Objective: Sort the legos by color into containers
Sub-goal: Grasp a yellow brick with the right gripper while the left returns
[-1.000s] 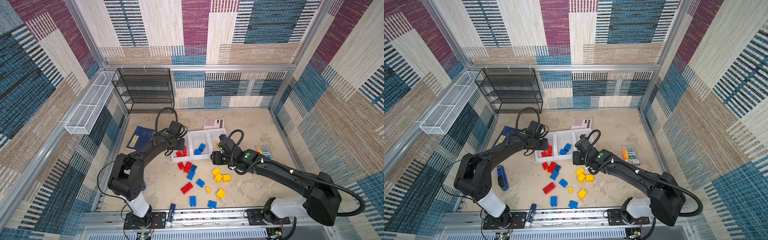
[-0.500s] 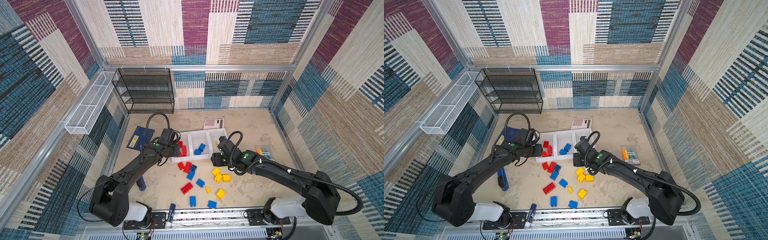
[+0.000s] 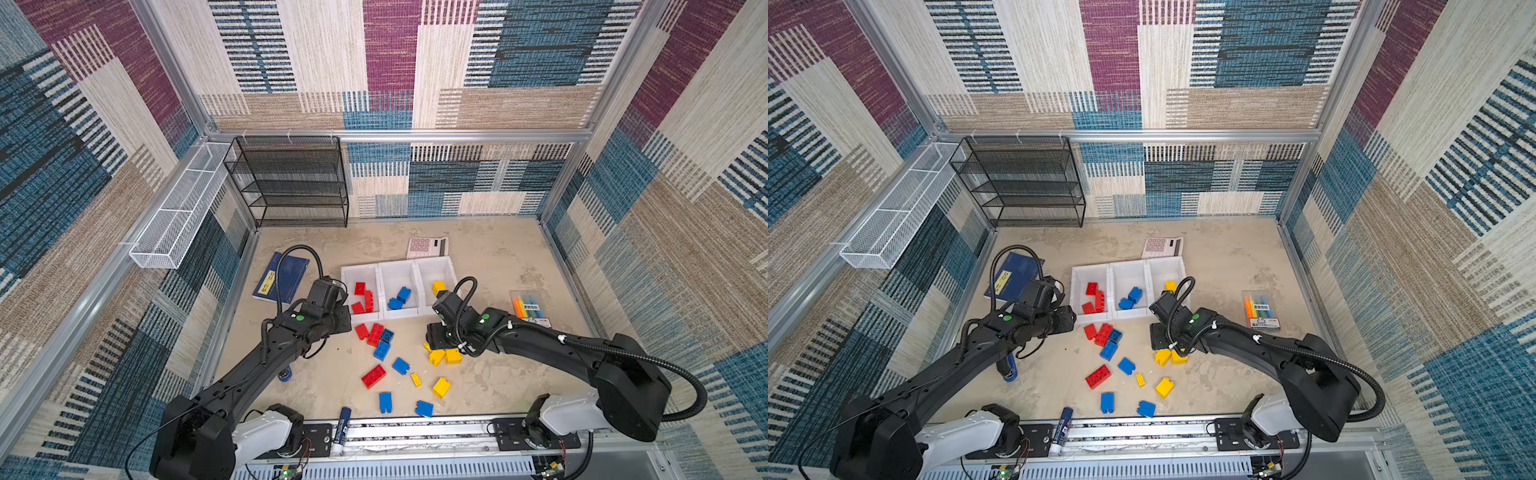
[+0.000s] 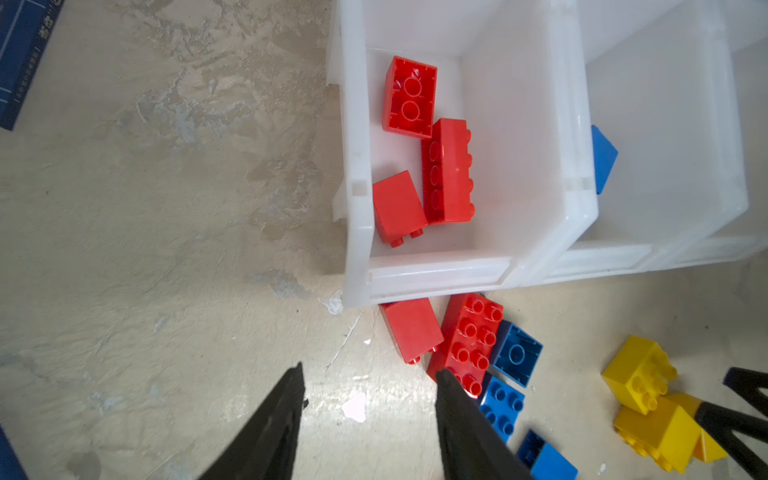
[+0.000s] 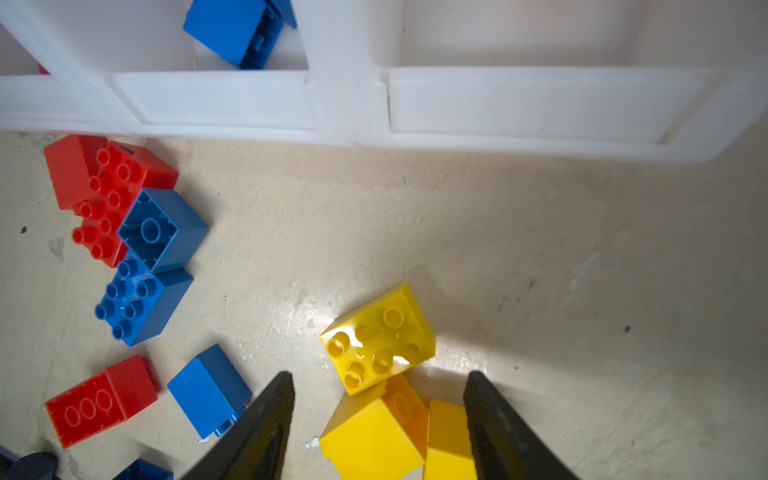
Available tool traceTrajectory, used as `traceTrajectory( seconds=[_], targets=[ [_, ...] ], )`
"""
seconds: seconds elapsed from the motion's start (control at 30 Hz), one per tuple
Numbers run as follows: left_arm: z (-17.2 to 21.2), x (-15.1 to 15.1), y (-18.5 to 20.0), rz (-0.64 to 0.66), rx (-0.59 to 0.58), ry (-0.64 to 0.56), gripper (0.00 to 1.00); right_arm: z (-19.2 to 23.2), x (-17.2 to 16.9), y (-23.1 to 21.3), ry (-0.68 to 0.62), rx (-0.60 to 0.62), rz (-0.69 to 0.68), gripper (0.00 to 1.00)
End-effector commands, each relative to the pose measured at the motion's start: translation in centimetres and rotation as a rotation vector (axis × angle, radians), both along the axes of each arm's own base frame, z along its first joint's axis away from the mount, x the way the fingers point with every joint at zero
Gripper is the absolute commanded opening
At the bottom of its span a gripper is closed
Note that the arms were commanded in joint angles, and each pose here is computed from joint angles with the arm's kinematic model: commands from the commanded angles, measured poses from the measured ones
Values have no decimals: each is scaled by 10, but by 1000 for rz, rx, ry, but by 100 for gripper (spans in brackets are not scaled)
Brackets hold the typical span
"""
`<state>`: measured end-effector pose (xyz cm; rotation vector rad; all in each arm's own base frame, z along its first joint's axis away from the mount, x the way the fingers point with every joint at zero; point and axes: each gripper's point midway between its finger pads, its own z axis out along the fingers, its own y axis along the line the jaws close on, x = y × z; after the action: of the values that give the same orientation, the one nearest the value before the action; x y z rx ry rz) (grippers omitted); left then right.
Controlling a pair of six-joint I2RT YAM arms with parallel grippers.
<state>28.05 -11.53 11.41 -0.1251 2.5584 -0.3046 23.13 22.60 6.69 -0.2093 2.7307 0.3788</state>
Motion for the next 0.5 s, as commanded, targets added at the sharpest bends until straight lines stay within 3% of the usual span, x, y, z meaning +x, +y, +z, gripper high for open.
traceTrajectory(
  seconds=[0.0, 0.47],
  targets=[
    [0, 0, 1, 21, -13, 2, 54, -3, -1, 10, 14, 55, -5, 68],
    [-3, -5, 4, 28, -11, 5, 55, -20, -5, 21, 48, 69, 4, 68]
  ],
)
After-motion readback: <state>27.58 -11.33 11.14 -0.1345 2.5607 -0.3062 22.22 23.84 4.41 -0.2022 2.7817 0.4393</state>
